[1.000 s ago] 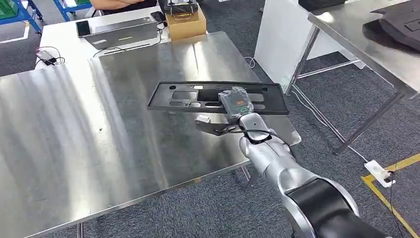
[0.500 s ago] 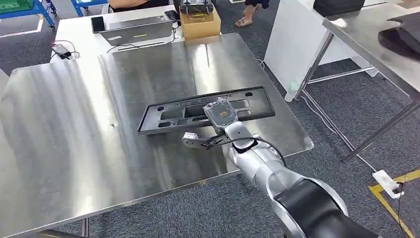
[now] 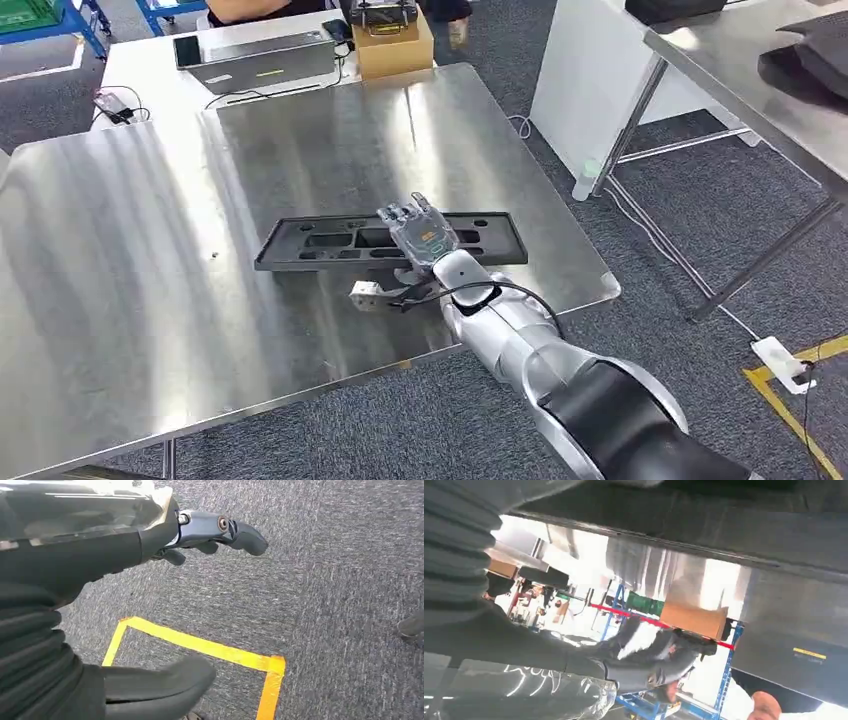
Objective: Take the parts from the cabinet and place them on the table.
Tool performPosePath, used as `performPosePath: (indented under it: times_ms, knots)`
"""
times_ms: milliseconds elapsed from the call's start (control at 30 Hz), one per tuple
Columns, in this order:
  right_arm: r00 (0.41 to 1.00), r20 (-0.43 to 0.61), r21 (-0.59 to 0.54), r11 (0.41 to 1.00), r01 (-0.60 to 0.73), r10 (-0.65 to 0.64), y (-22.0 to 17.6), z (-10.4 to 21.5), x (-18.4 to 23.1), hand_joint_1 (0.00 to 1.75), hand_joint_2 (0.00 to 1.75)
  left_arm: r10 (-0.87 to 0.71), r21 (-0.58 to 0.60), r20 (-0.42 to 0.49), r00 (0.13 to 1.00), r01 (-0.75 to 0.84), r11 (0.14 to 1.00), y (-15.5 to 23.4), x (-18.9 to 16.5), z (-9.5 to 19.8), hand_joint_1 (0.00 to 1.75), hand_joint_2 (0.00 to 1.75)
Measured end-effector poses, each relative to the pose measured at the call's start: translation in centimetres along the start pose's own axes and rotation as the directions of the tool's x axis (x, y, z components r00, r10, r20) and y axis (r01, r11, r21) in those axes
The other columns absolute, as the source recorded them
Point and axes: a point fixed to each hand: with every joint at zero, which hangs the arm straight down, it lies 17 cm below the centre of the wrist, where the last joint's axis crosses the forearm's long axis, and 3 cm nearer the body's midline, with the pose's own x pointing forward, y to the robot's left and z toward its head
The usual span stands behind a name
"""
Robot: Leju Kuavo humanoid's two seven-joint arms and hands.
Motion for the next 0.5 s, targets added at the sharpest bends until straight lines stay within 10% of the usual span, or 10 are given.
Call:
performPosePath:
  times_ms: [333, 500]
  knots:
    - [0.999, -0.002, -0.035, 0.999, 0.04, -0.041, -0.8, -0.2, -0.2, 0.0, 0.0, 0.0, -0.014, -0.016, 1.0, 0.0, 1.0, -0.3, -0.3, 0.0, 0.0, 0.0]
    - [0.974, 0.062, -0.229, 0.947, 0.226, -0.218, -5.6, -0.8, 0.4, 0.0, 0.0, 0.007, -0.005, -0.019, 1.0, -0.007, 1.0, 0.0, -0.5, 0.1, 0.0, 0.0]
